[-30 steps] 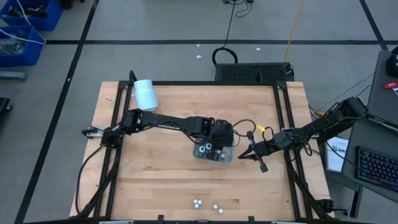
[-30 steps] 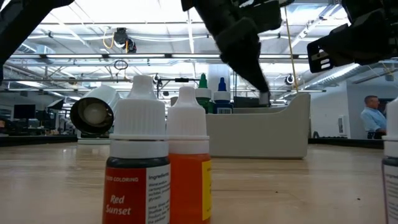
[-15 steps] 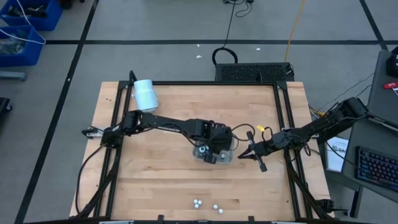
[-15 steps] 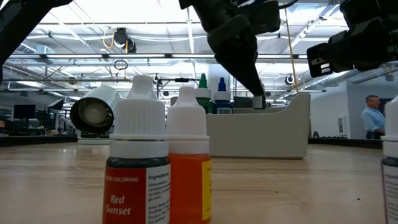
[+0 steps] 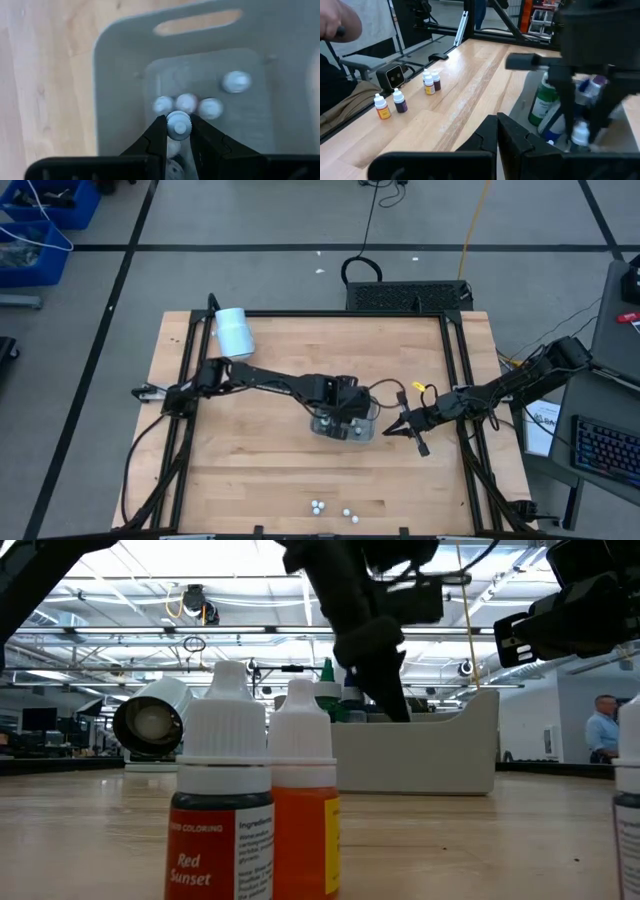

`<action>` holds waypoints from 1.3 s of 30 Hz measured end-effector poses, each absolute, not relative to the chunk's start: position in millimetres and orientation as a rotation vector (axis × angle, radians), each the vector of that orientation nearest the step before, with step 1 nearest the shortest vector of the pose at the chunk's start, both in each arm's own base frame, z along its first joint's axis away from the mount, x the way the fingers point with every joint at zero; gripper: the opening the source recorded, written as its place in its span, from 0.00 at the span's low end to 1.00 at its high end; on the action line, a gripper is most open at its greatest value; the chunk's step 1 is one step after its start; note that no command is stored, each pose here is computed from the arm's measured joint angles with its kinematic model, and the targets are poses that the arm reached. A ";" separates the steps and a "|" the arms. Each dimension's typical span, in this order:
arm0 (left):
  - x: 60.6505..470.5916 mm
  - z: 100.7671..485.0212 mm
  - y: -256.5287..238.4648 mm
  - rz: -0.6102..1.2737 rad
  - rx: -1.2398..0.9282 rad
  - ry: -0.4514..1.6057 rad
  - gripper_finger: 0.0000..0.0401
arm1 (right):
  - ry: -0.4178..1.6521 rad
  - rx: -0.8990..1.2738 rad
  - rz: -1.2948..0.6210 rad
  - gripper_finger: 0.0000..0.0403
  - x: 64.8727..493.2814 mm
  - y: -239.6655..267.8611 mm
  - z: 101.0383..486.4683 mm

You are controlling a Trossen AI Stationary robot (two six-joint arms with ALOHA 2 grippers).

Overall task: Pick & Place food coloring
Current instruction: Put the small black food coloring bottle into the bin, then put the small orange food coloring bottle into the bin

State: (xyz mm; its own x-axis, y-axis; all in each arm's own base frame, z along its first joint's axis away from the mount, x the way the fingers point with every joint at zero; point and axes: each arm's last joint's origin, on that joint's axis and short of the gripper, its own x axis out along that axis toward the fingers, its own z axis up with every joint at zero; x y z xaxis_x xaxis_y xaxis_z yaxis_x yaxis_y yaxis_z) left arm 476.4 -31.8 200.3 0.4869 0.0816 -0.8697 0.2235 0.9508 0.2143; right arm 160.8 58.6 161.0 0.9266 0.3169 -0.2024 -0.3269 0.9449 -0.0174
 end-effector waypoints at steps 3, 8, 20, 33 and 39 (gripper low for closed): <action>477.3 198.8 -26.2 -0.083 0.301 1.058 0.16 | 0.199 -0.051 0.330 0.00 160.8 58.6 161.0; 477.4 199.0 -25.7 -0.091 0.313 1.056 0.16 | 0.197 -0.052 0.330 0.00 160.9 58.6 161.2; 477.4 198.8 -25.8 -0.102 0.325 1.055 0.16 | 0.196 -0.057 0.330 0.00 160.9 58.6 161.2; 476.7 195.4 -27.4 -0.112 0.290 1.055 0.30 | 0.197 -0.051 0.329 0.00 160.9 58.6 161.2; 477.3 196.1 -31.4 -0.118 0.293 1.044 0.32 | 0.197 -0.051 0.329 0.00 160.9 58.6 161.2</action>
State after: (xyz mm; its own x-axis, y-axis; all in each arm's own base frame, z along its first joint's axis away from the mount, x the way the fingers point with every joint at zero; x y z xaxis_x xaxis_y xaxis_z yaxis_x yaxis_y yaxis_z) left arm 477.3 -31.4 196.1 0.5004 0.0429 -0.8647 0.2341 0.9549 0.1828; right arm 160.9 58.6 161.2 0.9273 0.3163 -0.2001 -0.3261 0.9452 -0.0174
